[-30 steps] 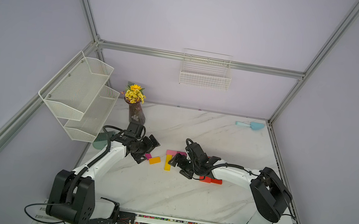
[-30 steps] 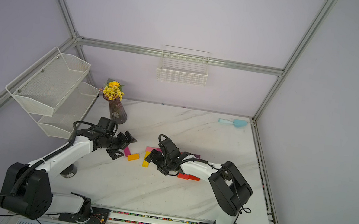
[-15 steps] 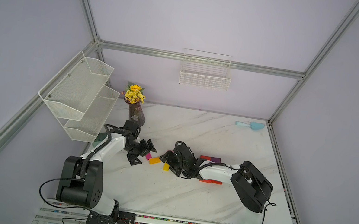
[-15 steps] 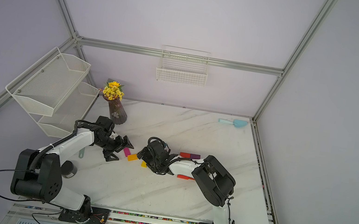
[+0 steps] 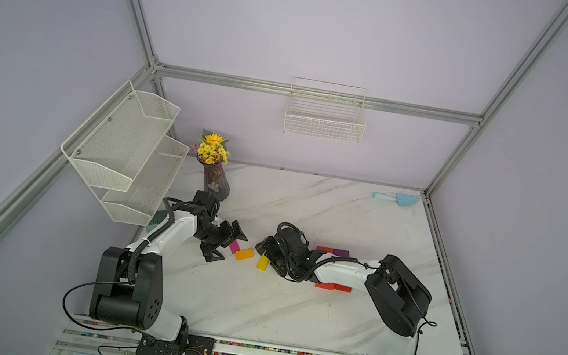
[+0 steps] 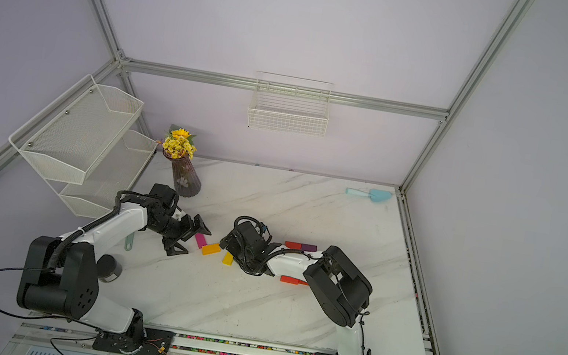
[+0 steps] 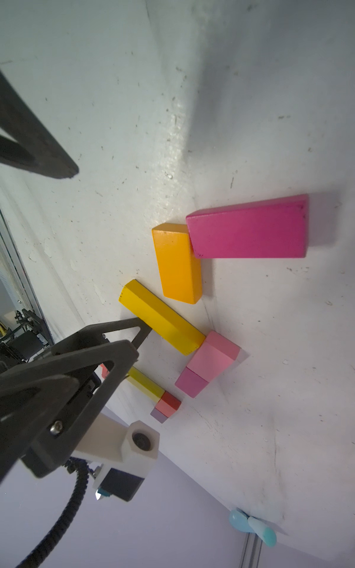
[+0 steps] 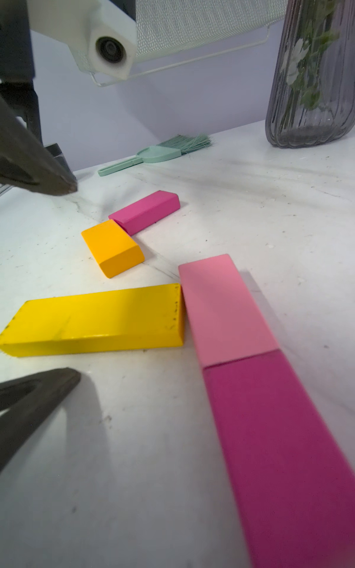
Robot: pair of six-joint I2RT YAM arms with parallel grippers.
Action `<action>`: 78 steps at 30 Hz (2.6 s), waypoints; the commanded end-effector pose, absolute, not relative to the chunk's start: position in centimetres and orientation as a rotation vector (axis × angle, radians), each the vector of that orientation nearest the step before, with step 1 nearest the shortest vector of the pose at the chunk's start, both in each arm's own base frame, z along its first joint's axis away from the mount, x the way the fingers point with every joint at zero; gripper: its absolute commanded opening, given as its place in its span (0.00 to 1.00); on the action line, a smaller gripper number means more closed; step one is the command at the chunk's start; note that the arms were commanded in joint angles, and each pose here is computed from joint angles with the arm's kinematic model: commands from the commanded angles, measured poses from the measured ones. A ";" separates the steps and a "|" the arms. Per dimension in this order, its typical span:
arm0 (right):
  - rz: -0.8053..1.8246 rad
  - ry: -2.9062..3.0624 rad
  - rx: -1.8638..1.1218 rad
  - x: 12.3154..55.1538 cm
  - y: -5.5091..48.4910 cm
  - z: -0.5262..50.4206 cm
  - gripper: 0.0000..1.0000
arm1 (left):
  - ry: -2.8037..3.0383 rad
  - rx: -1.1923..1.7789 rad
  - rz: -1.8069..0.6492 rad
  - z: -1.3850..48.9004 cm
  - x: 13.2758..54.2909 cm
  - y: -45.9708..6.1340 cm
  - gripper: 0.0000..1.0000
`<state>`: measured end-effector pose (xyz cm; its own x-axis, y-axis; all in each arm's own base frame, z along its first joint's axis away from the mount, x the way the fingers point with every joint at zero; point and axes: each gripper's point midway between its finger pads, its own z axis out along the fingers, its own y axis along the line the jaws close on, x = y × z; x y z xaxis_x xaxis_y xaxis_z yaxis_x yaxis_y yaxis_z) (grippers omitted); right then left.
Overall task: Assemble the letter c with building blocks
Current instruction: Assemble the building block at the center of the board.
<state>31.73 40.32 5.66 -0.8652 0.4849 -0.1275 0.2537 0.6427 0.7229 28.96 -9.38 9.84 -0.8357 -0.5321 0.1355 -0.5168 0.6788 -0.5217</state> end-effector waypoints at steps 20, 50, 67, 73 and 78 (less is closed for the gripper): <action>1.072 2.578 0.619 34.3 40.5 4.7 0.90 | 2.799 -0.869 -0.970 10.8 30.4 -10.0 1.00; 1.112 2.595 0.611 34.3 40.5 4.7 0.89 | 2.764 -0.884 -0.993 11.1 30.6 -10.2 1.00; 1.125 2.602 0.612 34.7 40.8 4.4 0.89 | 2.759 -0.882 -0.997 11.1 30.9 -10.2 1.00; 1.186 2.566 0.588 34.9 41.0 6.7 0.89 | 2.762 -0.864 -0.986 11.0 31.2 -10.2 1.00; 1.297 2.519 0.476 34.7 41.6 11.3 0.89 | 2.781 -0.821 -0.881 11.0 31.1 -9.3 1.00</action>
